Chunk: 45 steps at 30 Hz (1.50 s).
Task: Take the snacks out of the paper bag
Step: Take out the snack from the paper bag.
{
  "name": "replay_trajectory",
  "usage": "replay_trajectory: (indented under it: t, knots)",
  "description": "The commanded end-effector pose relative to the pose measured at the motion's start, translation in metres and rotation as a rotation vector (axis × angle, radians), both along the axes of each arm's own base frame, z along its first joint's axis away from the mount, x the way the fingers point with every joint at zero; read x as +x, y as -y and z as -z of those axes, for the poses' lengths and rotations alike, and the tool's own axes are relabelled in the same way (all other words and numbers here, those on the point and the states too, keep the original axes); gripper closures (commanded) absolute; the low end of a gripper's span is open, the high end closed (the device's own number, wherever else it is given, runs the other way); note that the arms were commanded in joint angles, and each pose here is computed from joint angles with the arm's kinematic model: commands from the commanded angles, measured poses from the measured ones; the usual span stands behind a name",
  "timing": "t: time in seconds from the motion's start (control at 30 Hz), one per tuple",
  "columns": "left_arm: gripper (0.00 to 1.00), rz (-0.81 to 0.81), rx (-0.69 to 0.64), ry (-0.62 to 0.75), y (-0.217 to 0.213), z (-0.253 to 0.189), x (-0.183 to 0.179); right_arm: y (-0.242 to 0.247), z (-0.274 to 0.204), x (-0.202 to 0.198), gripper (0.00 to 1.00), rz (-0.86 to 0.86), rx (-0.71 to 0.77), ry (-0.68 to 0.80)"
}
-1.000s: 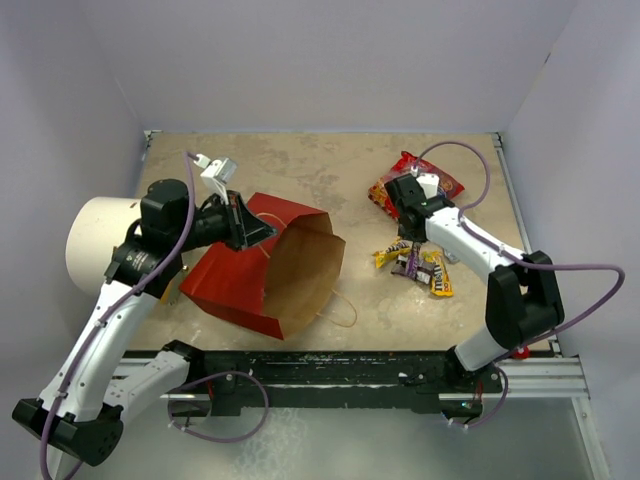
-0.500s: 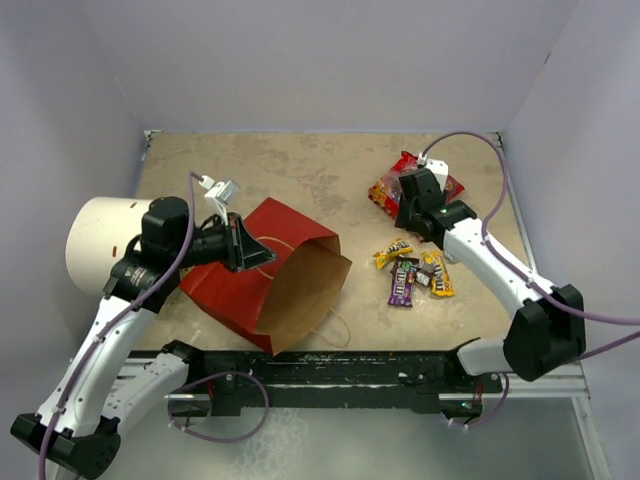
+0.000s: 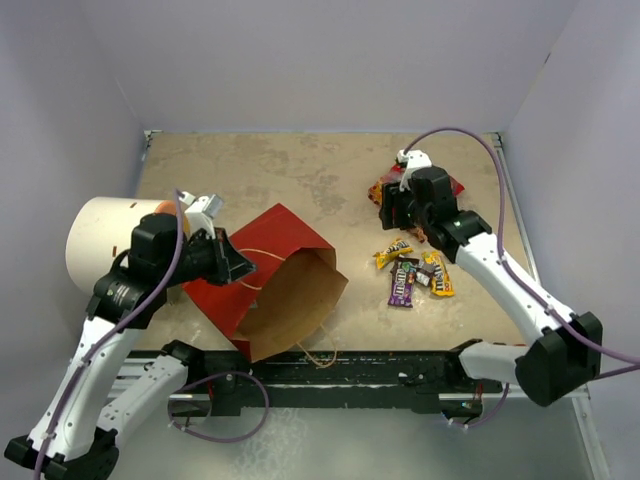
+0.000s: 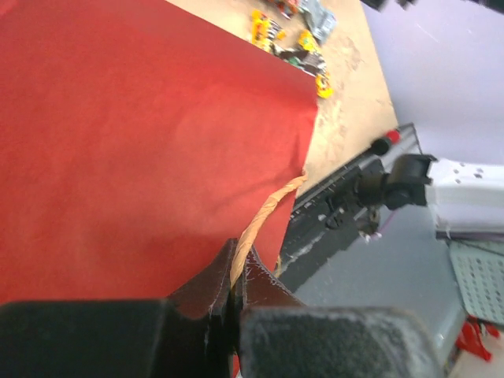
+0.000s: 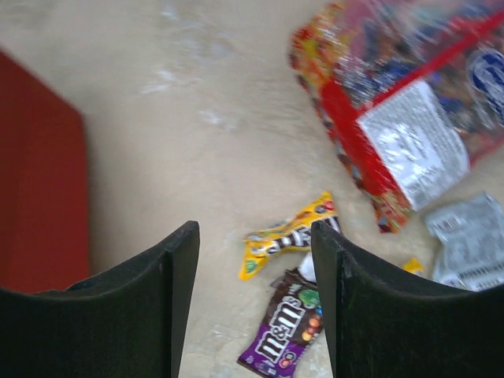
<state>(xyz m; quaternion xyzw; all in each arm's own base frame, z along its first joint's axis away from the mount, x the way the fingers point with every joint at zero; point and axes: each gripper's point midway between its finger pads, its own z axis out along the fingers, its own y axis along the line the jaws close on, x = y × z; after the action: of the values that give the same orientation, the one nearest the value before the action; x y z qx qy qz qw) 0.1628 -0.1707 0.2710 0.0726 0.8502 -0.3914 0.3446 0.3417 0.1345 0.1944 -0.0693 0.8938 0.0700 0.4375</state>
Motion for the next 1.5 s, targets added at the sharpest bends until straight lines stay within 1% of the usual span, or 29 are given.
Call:
replay_trajectory:
  t: [0.0, 0.07, 0.17, 0.2, 0.3, 0.37, 0.47, 0.63, 0.8, 0.87, 1.03, 1.2, 1.27, 1.33, 1.47]
  knots:
    - [1.00, -0.157, 0.072, 0.105, -0.029, -0.016, 0.005, -0.059, -0.062, -0.024, 0.38, -0.382, 0.139, 0.247]
    - [1.00, -0.188, 0.082, 0.108, -0.035, -0.014, 0.003, -0.080, -0.069, -0.047, 0.37, -0.552, 0.146, 0.333]
    - [1.00, -0.203, 0.093, 0.104, -0.039, -0.010, 0.001, -0.110, -0.077, -0.095, 0.37, -0.875, 0.090, 0.483]
    - [1.00, -0.205, 0.097, 0.102, -0.040, -0.009, 0.000, -0.116, -0.079, -0.109, 0.37, -0.951, 0.074, 0.532]
    - [1.00, -0.215, 0.111, 0.106, -0.043, -0.007, 0.001, -0.129, -0.081, -0.141, 0.38, -1.115, 0.074, 0.617]
    - [1.00, -0.222, 0.113, 0.119, -0.044, -0.009, 0.003, -0.140, -0.079, -0.164, 0.40, -1.231, 0.088, 0.664]
    - [1.00, -0.229, 0.105, 0.139, -0.043, -0.015, 0.007, -0.156, -0.079, -0.189, 0.43, -1.334, 0.096, 0.747]
    - [1.00, -0.231, 0.105, 0.147, -0.040, -0.024, 0.017, -0.199, -0.072, -0.220, 0.46, -1.420, 0.123, 0.809]
    - [1.00, -0.246, 0.109, 0.168, -0.041, -0.036, 0.024, -0.255, -0.041, -0.249, 0.48, -1.557, 0.046, 0.822]
    - [1.00, -0.247, 0.113, 0.161, -0.041, -0.038, 0.025, -0.276, -0.026, -0.253, 0.48, -1.603, 0.007, 0.816]
    - [1.00, -0.251, 0.126, 0.148, -0.044, -0.040, 0.022, -0.318, 0.004, -0.237, 0.49, -1.602, -0.045, 0.817]
    - [1.00, -0.258, 0.140, 0.145, -0.046, -0.045, 0.021, -0.346, 0.028, -0.210, 0.47, -1.500, -0.107, 0.839]
    - [1.00, -0.257, 0.146, 0.137, -0.046, -0.046, 0.022, -0.355, 0.039, -0.209, 0.47, -1.521, -0.121, 0.831]
    - [1.00, -0.260, 0.149, 0.137, -0.047, -0.048, 0.023, -0.364, 0.048, -0.210, 0.47, -1.541, -0.107, 0.823]
    - [1.00, -0.256, 0.148, 0.136, -0.045, -0.051, 0.024, -0.379, 0.066, -0.207, 0.46, -1.506, -0.054, 0.791]
